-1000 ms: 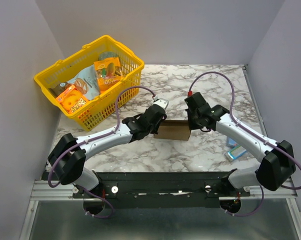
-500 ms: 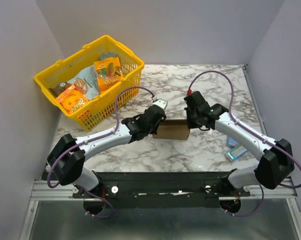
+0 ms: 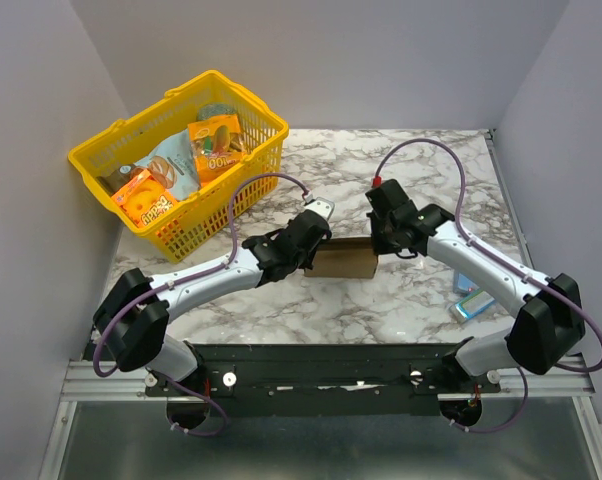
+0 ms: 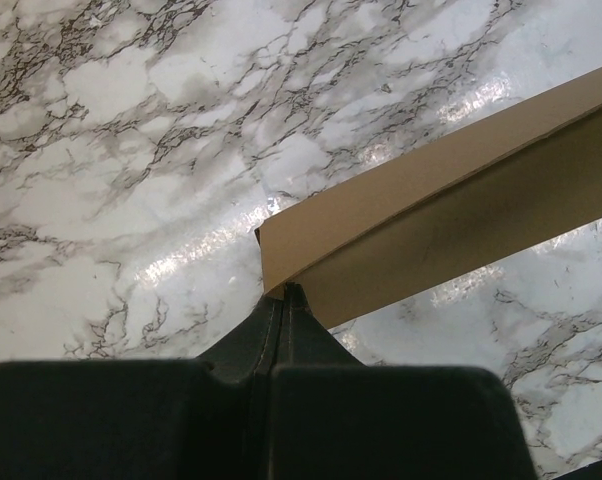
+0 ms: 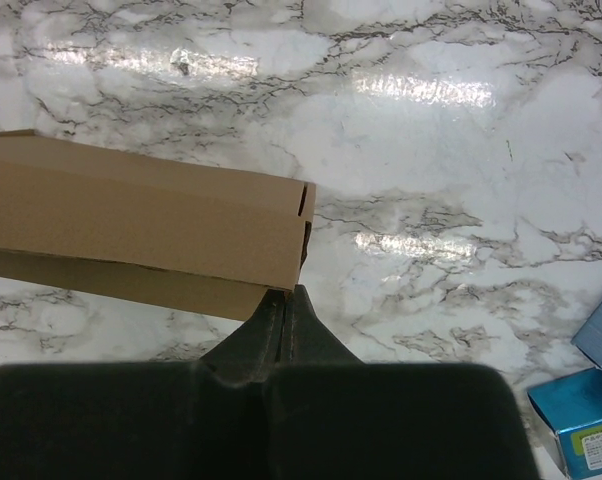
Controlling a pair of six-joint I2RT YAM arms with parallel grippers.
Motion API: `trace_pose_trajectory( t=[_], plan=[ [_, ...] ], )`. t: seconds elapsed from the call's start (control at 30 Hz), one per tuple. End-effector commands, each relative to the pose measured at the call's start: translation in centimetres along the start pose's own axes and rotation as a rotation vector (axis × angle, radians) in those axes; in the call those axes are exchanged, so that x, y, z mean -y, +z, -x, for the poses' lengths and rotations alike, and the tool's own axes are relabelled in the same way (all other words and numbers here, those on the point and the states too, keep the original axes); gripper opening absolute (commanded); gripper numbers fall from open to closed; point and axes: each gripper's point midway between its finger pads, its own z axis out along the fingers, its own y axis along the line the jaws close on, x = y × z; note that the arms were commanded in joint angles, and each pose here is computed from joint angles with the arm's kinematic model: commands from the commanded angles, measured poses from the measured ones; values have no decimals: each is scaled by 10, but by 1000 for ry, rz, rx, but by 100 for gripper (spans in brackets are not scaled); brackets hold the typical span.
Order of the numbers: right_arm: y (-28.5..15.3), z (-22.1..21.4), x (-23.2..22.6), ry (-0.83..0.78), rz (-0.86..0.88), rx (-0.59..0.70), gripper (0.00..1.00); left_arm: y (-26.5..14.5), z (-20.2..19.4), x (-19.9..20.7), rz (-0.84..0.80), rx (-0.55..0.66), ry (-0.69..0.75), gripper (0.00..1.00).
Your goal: Fold the paper box
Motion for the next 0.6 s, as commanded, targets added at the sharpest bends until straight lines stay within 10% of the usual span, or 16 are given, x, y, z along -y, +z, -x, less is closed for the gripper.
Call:
trace_pose_trajectory(
  t=[0.0,0.57],
  plan=[
    [-12,36,-58,48,244,82,1,-4,-12,38,-148,-24,16,0],
    [-8,36,-62,47,250,64,1,-3,-14,40,-144,-22,27,0]
  ],
)
